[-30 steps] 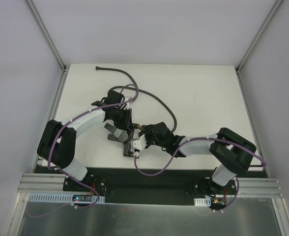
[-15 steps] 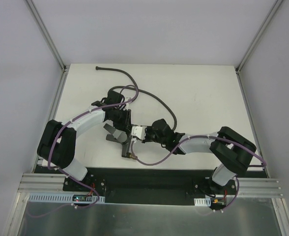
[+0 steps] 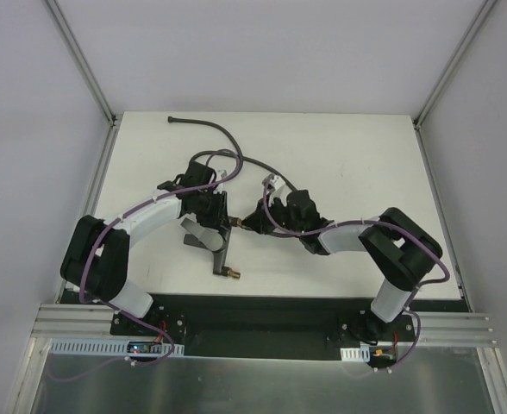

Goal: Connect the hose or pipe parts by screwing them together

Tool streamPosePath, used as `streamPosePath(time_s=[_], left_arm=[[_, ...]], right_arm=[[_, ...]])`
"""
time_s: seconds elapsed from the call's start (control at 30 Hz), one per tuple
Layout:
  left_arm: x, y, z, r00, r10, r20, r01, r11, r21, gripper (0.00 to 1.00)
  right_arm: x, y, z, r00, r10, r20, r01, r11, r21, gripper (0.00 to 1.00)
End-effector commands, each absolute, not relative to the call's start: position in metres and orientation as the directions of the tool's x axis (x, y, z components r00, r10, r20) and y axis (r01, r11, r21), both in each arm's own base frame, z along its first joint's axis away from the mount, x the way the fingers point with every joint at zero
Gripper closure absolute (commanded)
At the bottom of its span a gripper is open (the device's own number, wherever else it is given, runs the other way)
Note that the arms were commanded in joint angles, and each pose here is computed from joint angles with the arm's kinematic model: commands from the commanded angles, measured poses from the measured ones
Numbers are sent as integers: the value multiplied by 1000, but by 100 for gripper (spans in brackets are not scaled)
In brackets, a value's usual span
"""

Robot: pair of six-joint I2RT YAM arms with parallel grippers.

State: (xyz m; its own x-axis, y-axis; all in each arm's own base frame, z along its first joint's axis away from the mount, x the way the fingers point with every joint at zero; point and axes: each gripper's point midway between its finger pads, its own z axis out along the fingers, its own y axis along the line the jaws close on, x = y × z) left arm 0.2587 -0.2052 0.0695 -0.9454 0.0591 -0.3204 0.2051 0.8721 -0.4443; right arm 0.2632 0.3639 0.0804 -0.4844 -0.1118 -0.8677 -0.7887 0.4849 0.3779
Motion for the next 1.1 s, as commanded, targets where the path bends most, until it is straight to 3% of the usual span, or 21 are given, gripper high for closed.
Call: streamPosePath(time_s=[0.0,0.1,0.17,0.2,0.3,0.37,0.4,0.43,0.53,0.57,0.67,0.8,0.9,1.07], left_arm=[[271,-219,84,-930,-16,-368,189,837,-514,100],[272,-219,83,-929,-17,-370,187,840,-509,100],[272,-218,83,-928,-18,-371,186,842,-506,100],[272,-218,83,-929,-18,-370,187,841,-508,100],[271,-219,83,-930,-14,-367,189,838,-512,100],[271,-219,83,-930,-11,-369,194,836,-513,100],[271,-219,83,-930,-7,-367,196,835,-514,100],[270,-219,83,-931,-6,-365,196,834,-515,100],[269,-221,85,-934,-1,-359,202,824,-529,100],[269,-221,85,-934,-2,-356,200,824,-530,100],[268,-221,85,-937,-1,-350,197,825,-530,100],[267,-223,86,-941,4,-337,196,820,-538,100],[266,-225,86,-946,11,-325,197,814,-546,100],[264,-225,89,-946,15,-325,202,809,-551,100]], right_arm=[[271,392,170,-636,260,-726,-675,269,687,99],[281,387,167,-703,320,-635,-581,256,773,95],[281,385,169,-687,320,-653,-600,258,758,90],[281,382,160,-676,304,-671,-605,290,741,79],[284,368,157,-626,289,-725,-630,360,688,66],[281,359,162,-520,227,-823,-717,407,566,55],[280,355,174,-450,200,-871,-766,416,491,43],[279,351,172,-328,118,-937,-831,436,346,39],[259,344,168,-57,-80,-995,-911,412,19,29],[260,337,153,140,-253,-957,-899,372,-230,27],[246,336,133,398,-487,-777,-829,173,-532,24],[245,337,117,560,-608,-562,-694,25,-719,24],[255,334,108,592,-676,-438,-617,-31,-786,25],[265,335,91,595,-730,-337,-582,-101,-807,30]])
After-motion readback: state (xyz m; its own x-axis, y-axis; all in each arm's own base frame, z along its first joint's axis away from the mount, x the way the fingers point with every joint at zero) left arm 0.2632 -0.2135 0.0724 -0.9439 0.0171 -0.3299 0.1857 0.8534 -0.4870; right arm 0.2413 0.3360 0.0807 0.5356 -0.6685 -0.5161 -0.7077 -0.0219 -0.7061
